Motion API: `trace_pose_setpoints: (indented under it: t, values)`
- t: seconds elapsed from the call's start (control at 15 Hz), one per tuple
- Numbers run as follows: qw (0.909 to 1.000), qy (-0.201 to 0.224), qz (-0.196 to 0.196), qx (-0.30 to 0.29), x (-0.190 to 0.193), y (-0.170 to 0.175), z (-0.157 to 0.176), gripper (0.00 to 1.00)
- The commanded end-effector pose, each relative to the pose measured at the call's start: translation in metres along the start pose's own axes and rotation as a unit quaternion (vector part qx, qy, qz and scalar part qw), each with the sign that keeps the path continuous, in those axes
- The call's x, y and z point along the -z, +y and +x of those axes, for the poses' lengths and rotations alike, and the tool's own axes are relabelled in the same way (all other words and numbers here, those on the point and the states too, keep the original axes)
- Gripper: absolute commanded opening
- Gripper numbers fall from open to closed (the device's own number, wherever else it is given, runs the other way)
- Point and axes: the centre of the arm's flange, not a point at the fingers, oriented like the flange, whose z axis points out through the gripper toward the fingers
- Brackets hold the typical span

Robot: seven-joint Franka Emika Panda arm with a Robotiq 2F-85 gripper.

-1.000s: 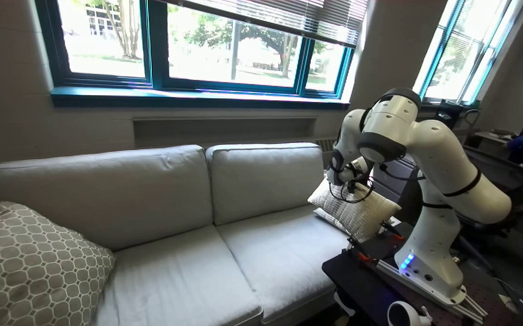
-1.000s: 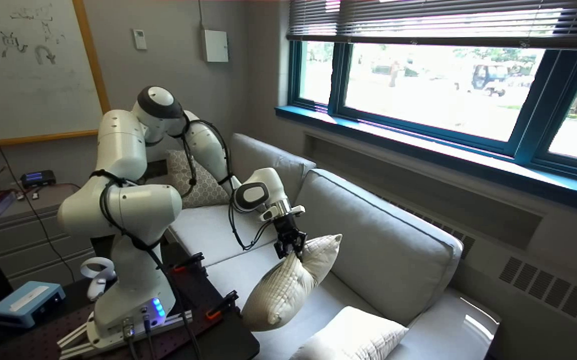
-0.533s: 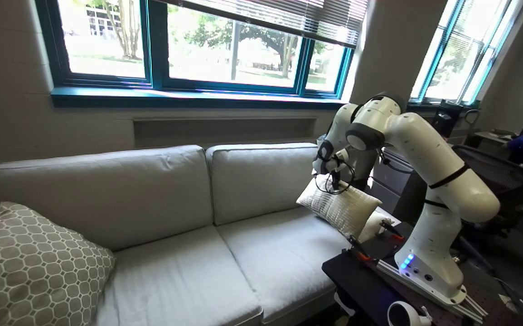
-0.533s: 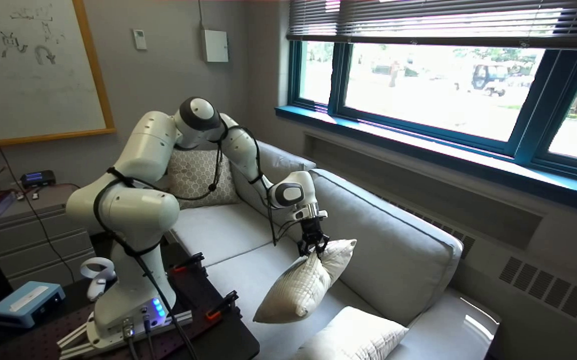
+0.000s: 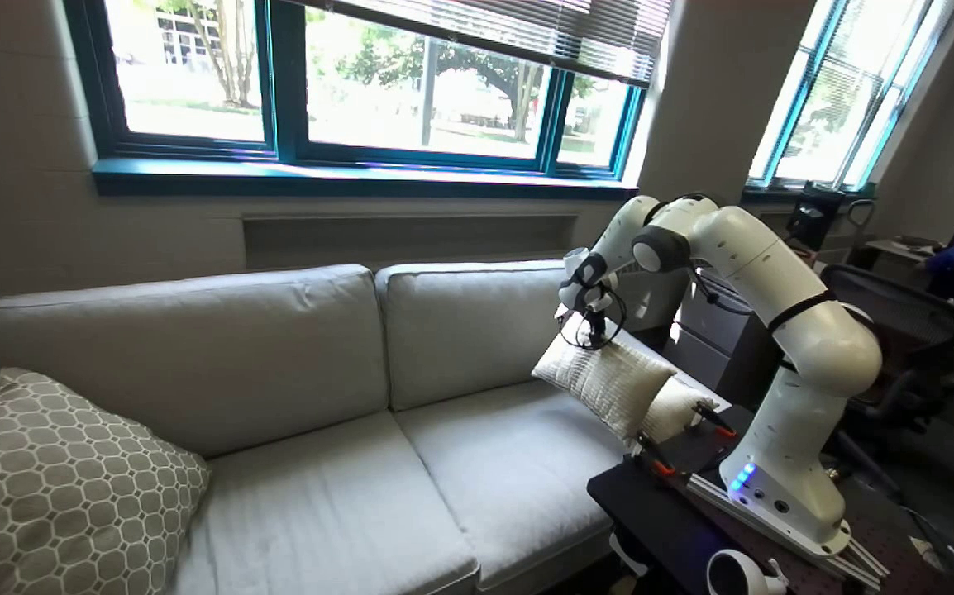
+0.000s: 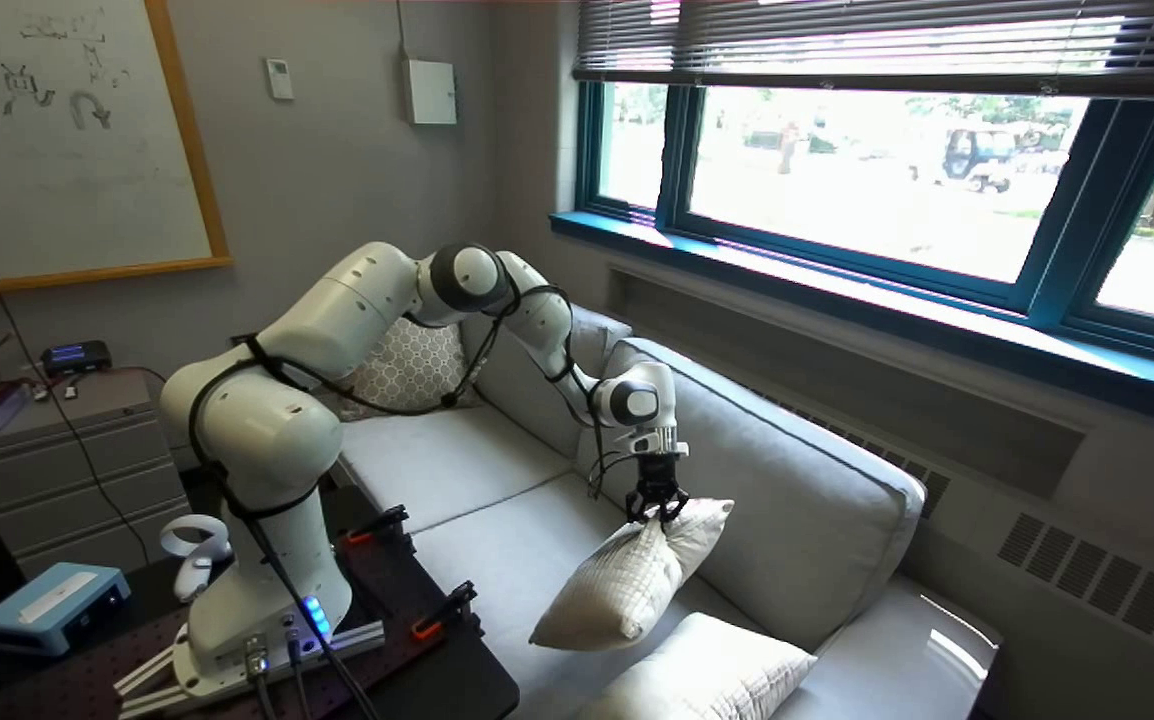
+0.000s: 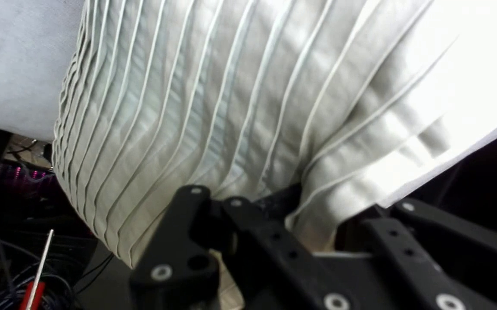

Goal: Stack the pillows at the edge of the sofa.

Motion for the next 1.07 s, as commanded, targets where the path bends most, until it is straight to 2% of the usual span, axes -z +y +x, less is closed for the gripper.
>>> trace_pose_setpoints:
  t: [0.0, 0.27, 1.0]
  values:
    - [0.9992, 0.019, -0.030, -0.018, -0.015, -0.029, -0.047, 0.02]
    - [0.9969, 0.035, -0.058, -0.040, -0.033, -0.038, -0.061, 0.02]
    - [0.9889, 0.064, -0.070, -0.114, -0.063, -0.071, -0.023, 0.02]
